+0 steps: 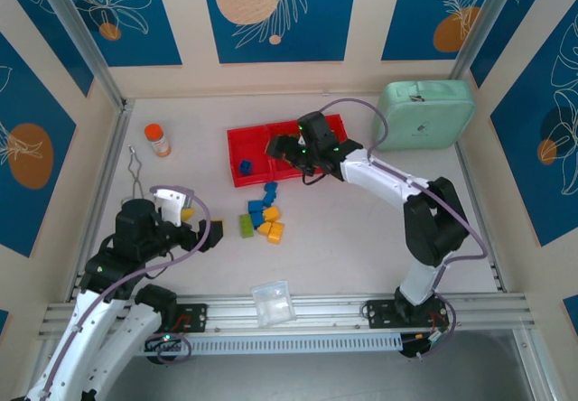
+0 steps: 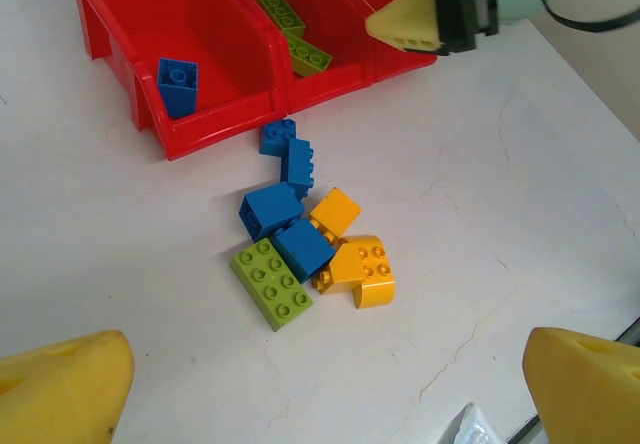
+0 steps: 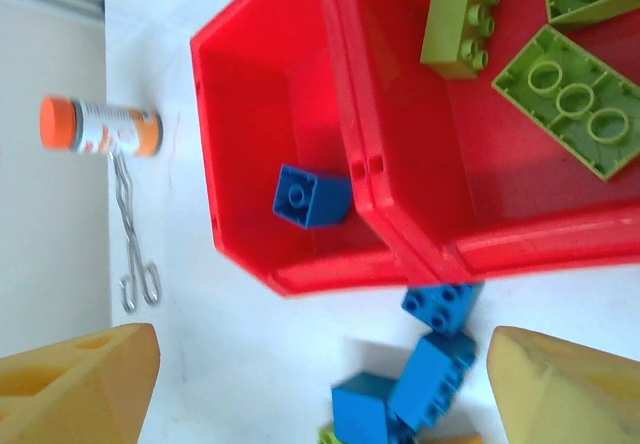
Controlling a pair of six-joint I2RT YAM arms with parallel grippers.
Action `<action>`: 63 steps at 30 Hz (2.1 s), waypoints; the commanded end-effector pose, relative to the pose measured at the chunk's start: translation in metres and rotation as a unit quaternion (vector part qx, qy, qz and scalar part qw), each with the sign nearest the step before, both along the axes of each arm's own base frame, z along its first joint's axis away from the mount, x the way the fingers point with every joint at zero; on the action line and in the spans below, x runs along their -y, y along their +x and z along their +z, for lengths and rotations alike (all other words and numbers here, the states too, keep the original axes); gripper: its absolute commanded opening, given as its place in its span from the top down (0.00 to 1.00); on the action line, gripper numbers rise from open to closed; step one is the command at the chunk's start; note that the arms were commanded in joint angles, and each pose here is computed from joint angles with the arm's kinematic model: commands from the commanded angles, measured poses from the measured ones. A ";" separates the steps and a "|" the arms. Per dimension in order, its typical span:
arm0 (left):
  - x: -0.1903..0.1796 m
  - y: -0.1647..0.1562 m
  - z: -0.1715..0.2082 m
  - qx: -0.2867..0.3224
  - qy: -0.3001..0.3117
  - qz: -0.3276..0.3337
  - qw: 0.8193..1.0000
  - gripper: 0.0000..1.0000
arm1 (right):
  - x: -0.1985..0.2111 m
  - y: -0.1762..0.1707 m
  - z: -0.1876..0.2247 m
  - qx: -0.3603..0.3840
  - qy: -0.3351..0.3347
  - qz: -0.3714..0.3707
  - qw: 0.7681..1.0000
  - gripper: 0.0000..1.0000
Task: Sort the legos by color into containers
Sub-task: Pick up the lego from the bottom-center of the table.
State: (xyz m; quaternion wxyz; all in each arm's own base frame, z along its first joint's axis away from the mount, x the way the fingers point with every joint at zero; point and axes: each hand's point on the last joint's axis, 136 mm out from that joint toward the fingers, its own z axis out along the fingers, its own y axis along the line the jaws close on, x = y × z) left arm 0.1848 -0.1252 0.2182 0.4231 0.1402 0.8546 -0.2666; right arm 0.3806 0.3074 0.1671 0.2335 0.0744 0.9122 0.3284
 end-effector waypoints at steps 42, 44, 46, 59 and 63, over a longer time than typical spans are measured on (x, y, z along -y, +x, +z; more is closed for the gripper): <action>-0.004 -0.006 0.014 0.037 -0.003 0.001 0.999 0.01 | -0.025 -0.150 -0.150 0.094 -0.390 0.527 0.749 0.11; -0.003 -0.006 0.013 0.036 -0.003 -0.001 0.999 0.01 | -0.025 -0.149 -0.154 0.095 -0.404 0.527 0.742 0.12; -0.002 -0.006 0.013 0.036 -0.003 -0.003 0.999 0.01 | -0.023 -0.148 -0.161 0.091 -0.417 0.528 0.734 0.14; -0.001 -0.006 0.012 0.033 -0.004 -0.004 0.999 0.01 | 0.015 -0.142 -0.166 0.048 -0.468 0.488 0.735 0.27; -0.001 -0.006 0.013 0.034 -0.004 -0.004 0.999 0.01 | 0.027 -0.140 -0.162 0.035 -0.459 0.468 0.754 0.29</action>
